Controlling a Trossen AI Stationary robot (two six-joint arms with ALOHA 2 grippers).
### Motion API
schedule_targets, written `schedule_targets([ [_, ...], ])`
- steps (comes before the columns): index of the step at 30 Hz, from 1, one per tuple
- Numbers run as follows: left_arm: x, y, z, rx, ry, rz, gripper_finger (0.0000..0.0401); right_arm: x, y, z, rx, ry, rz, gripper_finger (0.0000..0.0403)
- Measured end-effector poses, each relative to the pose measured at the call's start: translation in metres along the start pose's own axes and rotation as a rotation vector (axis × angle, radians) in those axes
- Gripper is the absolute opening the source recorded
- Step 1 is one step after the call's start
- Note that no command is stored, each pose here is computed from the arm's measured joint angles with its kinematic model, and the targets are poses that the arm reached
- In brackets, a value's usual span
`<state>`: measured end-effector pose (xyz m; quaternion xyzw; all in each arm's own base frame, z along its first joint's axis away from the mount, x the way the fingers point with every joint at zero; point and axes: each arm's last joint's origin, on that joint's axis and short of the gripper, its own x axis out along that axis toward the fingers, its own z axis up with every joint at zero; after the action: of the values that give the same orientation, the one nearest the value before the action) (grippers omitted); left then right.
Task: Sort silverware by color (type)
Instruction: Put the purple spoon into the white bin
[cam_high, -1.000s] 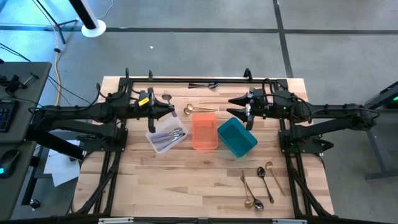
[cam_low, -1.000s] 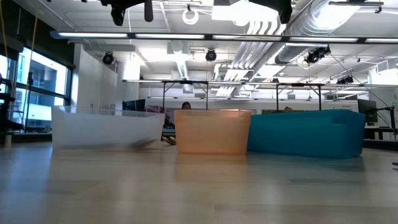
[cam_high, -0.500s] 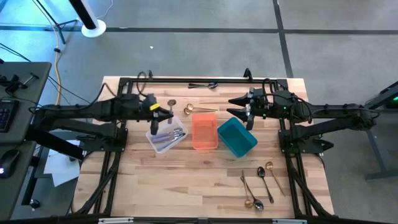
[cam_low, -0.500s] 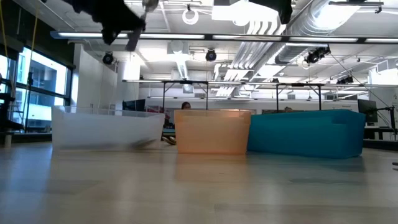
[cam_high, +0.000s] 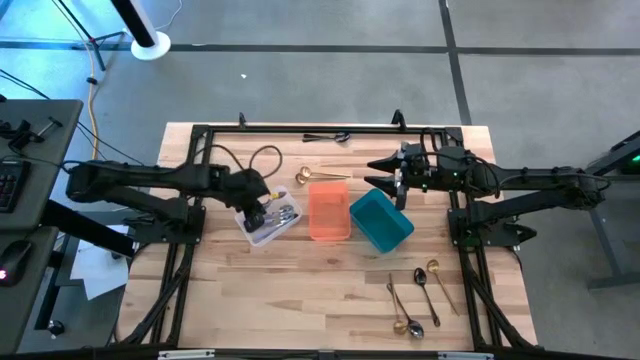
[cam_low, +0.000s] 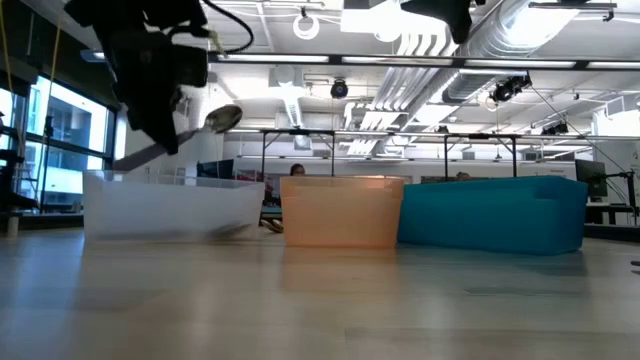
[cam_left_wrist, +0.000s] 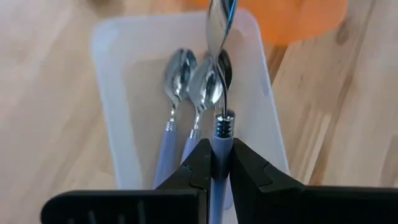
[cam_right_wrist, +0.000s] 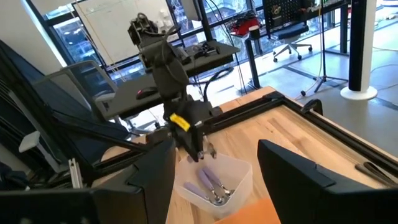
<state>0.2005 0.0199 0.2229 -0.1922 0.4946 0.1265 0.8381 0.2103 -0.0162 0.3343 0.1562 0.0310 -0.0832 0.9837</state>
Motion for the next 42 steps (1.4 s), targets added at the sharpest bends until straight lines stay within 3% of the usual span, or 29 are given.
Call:
schedule_targets([
  [9, 0.031, -0.001, 0.000, 0.010, 0.148, 0.000, 0.0020, 0.002, -0.001, -0.002, 0.023, 0.012, -0.008, 0.0212],
  [16, 0.049, 0.003, 0.000, -0.064, 0.224, 0.034, 0.0017, 0.013, -0.002, -0.010, 0.019, 0.055, -0.022, 0.0212],
  [27, 0.073, 0.005, -0.004, -0.010, 0.336, 0.059, 0.0020, 0.022, -0.001, -0.011, 0.017, 0.031, -0.008, 0.0212],
  [42, 0.085, 0.006, -0.006, 0.004, 0.376, 0.088, 0.0038, 0.022, -0.001, -0.009, 0.023, 0.013, -0.003, 0.0212],
])
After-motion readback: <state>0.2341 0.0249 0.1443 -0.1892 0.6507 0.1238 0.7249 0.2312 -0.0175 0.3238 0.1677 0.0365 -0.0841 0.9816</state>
